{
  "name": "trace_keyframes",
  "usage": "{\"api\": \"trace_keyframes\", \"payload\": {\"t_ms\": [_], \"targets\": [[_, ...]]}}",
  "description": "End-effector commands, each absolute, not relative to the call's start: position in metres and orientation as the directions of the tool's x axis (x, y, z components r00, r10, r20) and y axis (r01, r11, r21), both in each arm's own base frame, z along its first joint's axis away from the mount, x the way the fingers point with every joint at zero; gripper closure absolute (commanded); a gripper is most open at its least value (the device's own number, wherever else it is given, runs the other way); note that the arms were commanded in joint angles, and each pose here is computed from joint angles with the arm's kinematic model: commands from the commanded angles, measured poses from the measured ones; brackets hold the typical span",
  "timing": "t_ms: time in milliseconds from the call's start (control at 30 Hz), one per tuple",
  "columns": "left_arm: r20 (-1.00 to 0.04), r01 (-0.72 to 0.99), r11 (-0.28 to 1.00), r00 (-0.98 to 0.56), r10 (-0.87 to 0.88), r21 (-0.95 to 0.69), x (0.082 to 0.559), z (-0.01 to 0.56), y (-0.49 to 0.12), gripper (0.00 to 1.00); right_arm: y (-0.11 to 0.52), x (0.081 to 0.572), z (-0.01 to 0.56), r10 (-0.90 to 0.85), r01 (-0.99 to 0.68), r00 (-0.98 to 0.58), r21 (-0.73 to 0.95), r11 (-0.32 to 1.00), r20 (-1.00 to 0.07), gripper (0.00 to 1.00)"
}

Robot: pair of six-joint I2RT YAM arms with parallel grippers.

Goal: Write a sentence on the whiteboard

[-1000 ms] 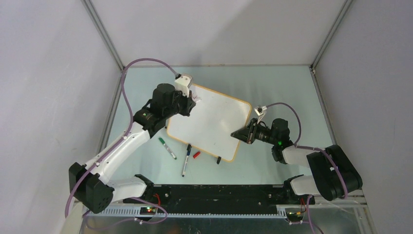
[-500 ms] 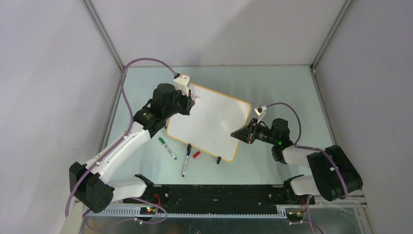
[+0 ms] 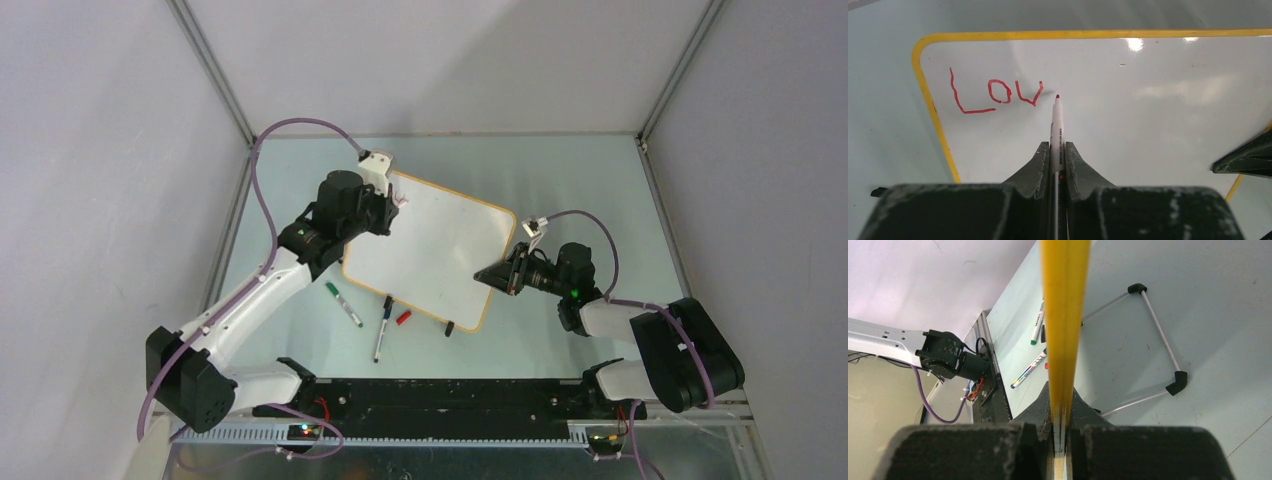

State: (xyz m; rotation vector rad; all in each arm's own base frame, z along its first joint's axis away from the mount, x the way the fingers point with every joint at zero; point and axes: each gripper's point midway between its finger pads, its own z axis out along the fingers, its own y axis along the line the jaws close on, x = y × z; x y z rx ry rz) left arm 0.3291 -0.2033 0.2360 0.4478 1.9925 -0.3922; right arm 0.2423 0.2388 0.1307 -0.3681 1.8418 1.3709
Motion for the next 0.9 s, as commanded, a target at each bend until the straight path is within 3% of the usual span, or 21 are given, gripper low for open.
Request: {"api": "trace_keyframes", "payload": {"t_ms": [0,867], "targets": [[-0.926,0.467,0.879,-0.366,0.097,-0.092,0.337,0.257,-0.2085,1.0,0.2368,0.2521,0.1349,0.204,-0.691,-0.573,0.602,0.4,-0.794,1.0],[-0.916,0.478,0.872,-0.389,0.101,-0.107,0.3411,0.2515,-0.2158,1.0,0.2344,0.2528,0.1349,0.203,-0.689,-0.572,0.6,0.407,-0.795,1.0]]}}
